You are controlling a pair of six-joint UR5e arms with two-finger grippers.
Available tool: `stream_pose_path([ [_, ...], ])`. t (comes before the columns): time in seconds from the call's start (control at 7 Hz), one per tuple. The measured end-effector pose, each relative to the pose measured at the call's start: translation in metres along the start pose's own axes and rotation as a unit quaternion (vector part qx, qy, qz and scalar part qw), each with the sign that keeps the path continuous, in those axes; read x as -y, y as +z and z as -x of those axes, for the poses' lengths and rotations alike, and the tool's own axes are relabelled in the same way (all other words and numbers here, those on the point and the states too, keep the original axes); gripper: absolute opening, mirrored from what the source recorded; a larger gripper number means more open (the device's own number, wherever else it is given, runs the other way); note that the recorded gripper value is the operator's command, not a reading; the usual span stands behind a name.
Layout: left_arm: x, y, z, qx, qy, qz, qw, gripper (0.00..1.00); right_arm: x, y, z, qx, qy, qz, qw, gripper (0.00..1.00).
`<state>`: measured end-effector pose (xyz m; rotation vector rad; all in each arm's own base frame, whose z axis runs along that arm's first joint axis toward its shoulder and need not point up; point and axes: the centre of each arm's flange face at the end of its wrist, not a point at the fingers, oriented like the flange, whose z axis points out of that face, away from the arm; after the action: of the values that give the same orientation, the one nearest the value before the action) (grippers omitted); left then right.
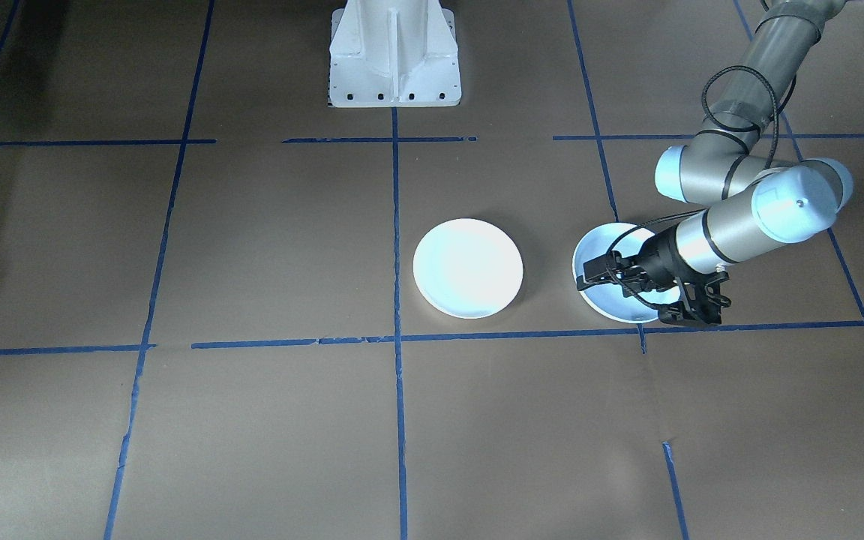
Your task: Stack plate in center
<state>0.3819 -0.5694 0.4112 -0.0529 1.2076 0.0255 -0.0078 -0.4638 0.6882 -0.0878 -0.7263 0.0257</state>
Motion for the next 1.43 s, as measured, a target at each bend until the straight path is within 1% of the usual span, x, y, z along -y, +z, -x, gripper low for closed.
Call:
stream_pose_path([
  [0.14, -0.011, 0.018, -0.019, -0.008, -0.009, 0.002, 1.0, 0.99, 0.0, 0.0, 0.0, 0.0, 0.0, 0.0, 1.0, 1.0],
  [0.29, -0.02, 0.033, -0.036, -0.012, -0.018, 0.002, 1.0, 0.99, 0.0, 0.0, 0.0, 0.0, 0.0, 0.0, 1.0, 1.0],
  [0.43, -0.027, 0.045, -0.049, -0.013, -0.025, -0.001, 1.0, 0.97, 0.0, 0.0, 0.0, 0.0, 0.0, 0.0, 1.0, 1.0],
  [0.57, -0.034, 0.055, -0.059, -0.013, -0.027, 0.0, 1.0, 0.84, 0.0, 0.0, 0.0, 0.0, 0.0, 0.0, 1.0, 1.0],
  [0.71, -0.043, 0.067, -0.065, -0.011, -0.027, 0.006, 1.0, 0.78, 0.0, 0.0, 0.0, 0.0, 0.0, 0.0, 1.0, 1.0],
  [0.86, -0.049, 0.076, -0.069, -0.009, -0.028, 0.009, 1.0, 0.62, 0.0, 0.0, 0.0, 0.0, 0.001, 0.0, 1.0, 1.0],
  [1.14, -0.055, 0.083, -0.072, -0.008, -0.027, 0.013, 1.0, 0.16, 0.0, 0.0, 0.0, 0.0, 0.0, 0.0, 1.0, 1.0],
  [1.29, -0.056, 0.085, -0.072, -0.008, -0.027, 0.014, 0.999, 0.0, 0.0, 0.0, 0.0, 0.0, 0.0, 0.0, 1.0, 1.0],
  [1.43, -0.057, 0.085, -0.072, -0.008, -0.028, 0.015, 0.999, 0.0, 0.0, 0.0, 0.0, 0.0, 0.0, 0.0, 1.0, 1.0],
])
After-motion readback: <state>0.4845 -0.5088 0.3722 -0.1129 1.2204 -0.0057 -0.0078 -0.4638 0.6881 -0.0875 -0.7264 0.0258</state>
